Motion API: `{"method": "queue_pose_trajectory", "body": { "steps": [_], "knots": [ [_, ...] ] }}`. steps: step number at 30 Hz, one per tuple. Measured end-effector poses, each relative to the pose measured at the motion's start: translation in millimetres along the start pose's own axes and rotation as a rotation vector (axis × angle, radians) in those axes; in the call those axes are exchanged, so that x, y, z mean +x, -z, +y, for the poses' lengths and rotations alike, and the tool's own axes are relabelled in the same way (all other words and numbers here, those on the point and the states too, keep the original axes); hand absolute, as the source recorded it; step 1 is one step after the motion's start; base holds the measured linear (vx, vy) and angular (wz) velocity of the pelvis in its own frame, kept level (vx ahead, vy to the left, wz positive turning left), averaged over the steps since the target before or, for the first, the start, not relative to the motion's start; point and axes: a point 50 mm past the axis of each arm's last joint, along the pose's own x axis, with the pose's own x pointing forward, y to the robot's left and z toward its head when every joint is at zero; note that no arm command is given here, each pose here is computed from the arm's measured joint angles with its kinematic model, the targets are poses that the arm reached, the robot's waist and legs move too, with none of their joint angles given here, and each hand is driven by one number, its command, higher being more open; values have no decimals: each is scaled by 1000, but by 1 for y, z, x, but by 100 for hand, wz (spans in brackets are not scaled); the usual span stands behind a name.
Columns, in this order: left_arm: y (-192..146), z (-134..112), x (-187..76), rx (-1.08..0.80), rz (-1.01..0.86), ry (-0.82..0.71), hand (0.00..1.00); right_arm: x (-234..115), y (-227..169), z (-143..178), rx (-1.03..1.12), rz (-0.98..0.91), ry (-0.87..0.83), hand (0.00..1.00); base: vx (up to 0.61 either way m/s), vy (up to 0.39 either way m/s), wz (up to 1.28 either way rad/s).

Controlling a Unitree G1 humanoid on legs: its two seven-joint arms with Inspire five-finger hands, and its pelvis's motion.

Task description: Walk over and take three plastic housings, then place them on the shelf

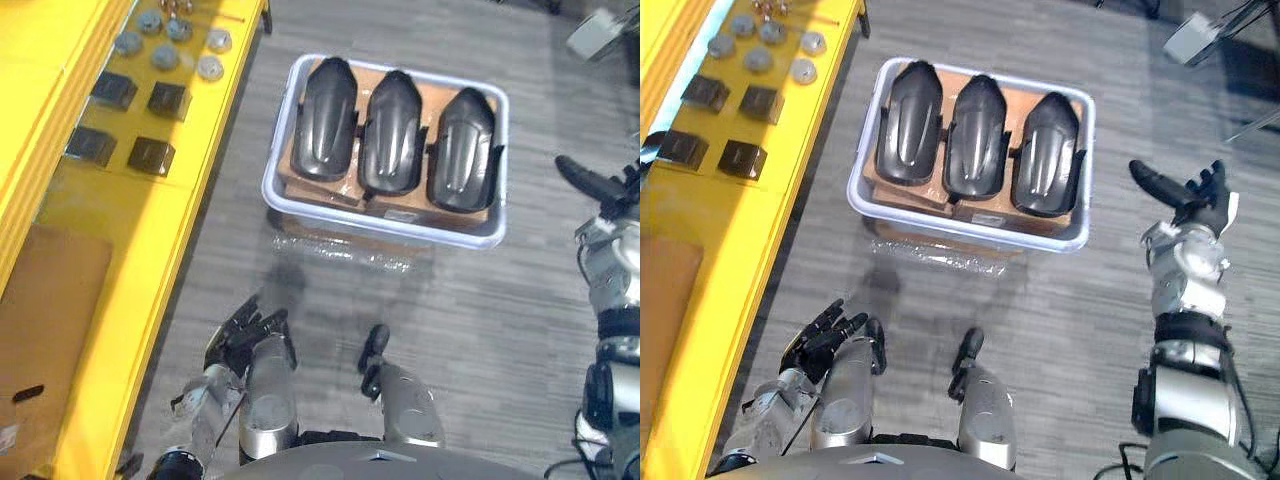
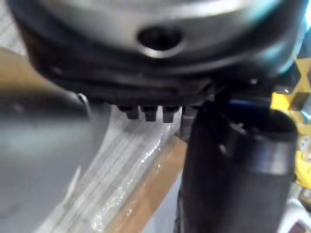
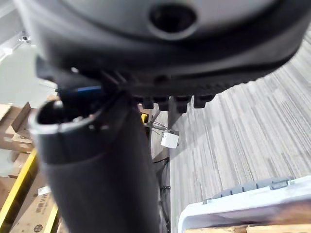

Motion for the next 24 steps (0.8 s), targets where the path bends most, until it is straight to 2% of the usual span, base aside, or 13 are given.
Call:
{"method": "queue_pose_trajectory", "body": {
  "steps": [6,12,15,23,24],
  "knots": [
    [13,-7,5,12,54,7,100,16,-40,-5,-55,-39,51,100,-58,81,5],
    [14,-13,8,9,60,29,100,18,-46,7,-99,-9,25,100,-66,12,8],
    [12,-21,13,9,59,59,100,20,-54,3,-187,-5,31,100,-65,-17,4],
    [12,-25,13,-31,47,87,100,22,-63,25,-352,34,-17,100,-37,-43,9],
    [11,-26,13,-36,41,93,100,22,-64,25,-391,35,2,0,-34,-45,15]
  ]
}}
